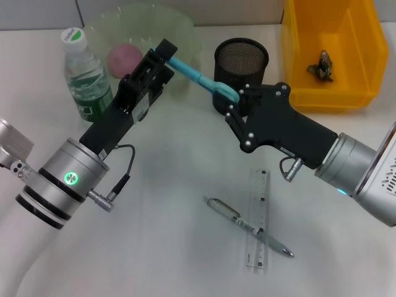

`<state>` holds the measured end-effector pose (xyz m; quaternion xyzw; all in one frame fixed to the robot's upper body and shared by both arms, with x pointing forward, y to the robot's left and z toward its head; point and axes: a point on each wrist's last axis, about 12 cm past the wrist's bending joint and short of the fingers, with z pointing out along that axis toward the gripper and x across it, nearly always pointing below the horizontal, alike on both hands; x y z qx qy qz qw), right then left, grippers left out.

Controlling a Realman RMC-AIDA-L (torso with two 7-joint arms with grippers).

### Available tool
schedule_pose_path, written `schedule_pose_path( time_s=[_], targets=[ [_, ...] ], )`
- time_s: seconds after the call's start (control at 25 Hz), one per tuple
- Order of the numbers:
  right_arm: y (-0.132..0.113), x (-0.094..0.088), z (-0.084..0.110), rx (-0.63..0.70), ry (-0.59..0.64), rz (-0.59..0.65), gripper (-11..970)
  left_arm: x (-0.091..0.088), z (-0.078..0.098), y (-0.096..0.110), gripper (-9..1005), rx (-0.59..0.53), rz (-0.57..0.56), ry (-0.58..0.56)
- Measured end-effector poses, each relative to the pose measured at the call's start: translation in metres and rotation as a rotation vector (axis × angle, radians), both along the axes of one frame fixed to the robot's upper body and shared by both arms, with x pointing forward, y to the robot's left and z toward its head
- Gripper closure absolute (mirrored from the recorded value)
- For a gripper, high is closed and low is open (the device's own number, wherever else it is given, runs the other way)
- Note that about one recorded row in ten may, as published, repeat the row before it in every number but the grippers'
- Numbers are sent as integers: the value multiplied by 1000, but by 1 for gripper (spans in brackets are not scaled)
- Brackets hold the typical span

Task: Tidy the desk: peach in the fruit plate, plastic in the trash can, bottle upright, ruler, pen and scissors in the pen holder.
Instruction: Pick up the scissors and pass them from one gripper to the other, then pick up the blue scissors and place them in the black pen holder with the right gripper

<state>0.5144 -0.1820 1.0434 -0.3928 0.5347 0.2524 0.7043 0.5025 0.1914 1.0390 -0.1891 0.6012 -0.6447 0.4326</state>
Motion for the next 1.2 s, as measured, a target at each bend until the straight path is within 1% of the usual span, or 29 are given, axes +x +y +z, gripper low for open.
schedule_pose_path(
  time_s=[0.12,0.68,0.96,1.04,1.08,1.12,1.2],
  targets=[
    [0,0,0,1,-1,0,878,0,0,0,189,0,1,1],
    [0,0,1,5,-5,1,878,-1,-1,4,190,13,8,-4],
    [-1,-3,1,16,-8,0,878,1,-2,14,191,160,21,-112],
    [-2,-3,1,20,-8,-2,878,0,-2,16,191,203,10,-146],
    [-2,-3,1,21,-7,-2,878,-1,-2,16,192,255,-7,-186],
    [-2,-3,1,23,-5,-3,878,-1,-2,16,192,255,-7,-186],
    [-2,-3,1,24,-2,-3,878,-2,-3,16,192,314,-17,-231]
  ],
)
